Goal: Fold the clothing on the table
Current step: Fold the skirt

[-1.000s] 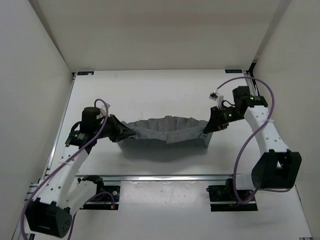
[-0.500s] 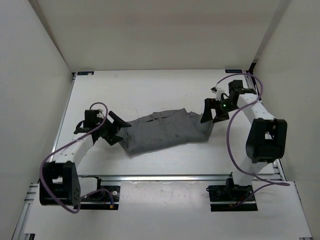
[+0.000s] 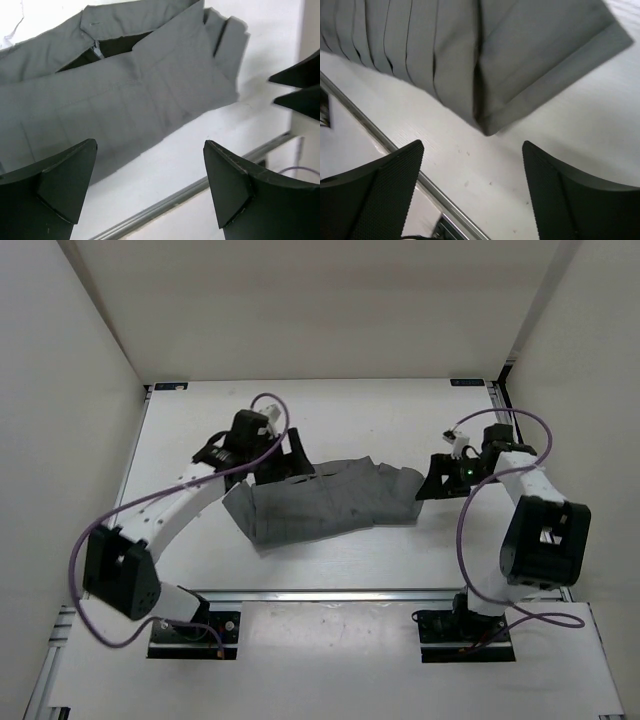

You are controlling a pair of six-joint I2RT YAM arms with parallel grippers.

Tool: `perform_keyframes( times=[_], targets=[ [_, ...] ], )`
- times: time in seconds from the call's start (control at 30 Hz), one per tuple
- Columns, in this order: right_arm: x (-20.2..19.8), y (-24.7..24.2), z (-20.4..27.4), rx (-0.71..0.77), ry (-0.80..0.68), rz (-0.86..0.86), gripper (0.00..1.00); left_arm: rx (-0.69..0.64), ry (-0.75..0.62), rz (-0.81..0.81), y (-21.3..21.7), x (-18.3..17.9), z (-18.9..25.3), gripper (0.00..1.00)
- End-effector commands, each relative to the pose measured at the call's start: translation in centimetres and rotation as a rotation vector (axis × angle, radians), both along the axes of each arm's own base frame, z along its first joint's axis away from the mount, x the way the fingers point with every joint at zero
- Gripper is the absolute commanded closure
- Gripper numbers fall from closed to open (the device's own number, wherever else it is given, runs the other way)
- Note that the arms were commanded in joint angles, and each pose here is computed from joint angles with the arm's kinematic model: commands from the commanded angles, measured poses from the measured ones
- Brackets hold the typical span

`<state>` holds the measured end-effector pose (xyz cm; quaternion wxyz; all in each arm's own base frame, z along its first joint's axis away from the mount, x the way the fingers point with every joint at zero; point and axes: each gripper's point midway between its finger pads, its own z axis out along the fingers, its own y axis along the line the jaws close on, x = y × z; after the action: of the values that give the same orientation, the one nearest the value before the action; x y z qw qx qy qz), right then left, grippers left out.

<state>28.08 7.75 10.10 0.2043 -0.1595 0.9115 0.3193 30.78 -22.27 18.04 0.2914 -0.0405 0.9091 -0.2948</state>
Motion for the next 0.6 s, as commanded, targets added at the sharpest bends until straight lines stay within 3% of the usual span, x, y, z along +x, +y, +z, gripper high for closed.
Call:
perform_keyframes(
  times=[0.0,0.1,0.2,0.23,0.37,0.57],
  targets=[
    [2.0,0.2,1.8,0.195,0.02,-0.05,0.17,0.172,0.029,-0.097,-1.6,1.2,-3.1,0.02],
    [1.5,1.5,2.6,0.283,0.061,-0.07,0.15,0.274,0.014,-0.193,-4.3,3.1,-4.1,0.04],
    [0.8,1.9,2.4,0.354,0.13,-0.126,0.01,0.312,0.087,-0.3,-6.5,4.0,-5.9,0.13],
    [0.7,2.0,2.2,0.381,0.151,-0.14,0.0,0.289,0.081,-0.344,-7.6,4.2,-5.1,0.18],
    [0.8,2.0,1.2,0.507,0.312,-0.243,0.03,0.397,0.13,-0.431,-8.5,3.8,-7.6,0.18],
    [0.0,0.2,-0.7,0.405,0.357,-0.338,0.02,0.316,0.164,-0.432,-9.1,3.0,-9.0,0.19]
  ],
)
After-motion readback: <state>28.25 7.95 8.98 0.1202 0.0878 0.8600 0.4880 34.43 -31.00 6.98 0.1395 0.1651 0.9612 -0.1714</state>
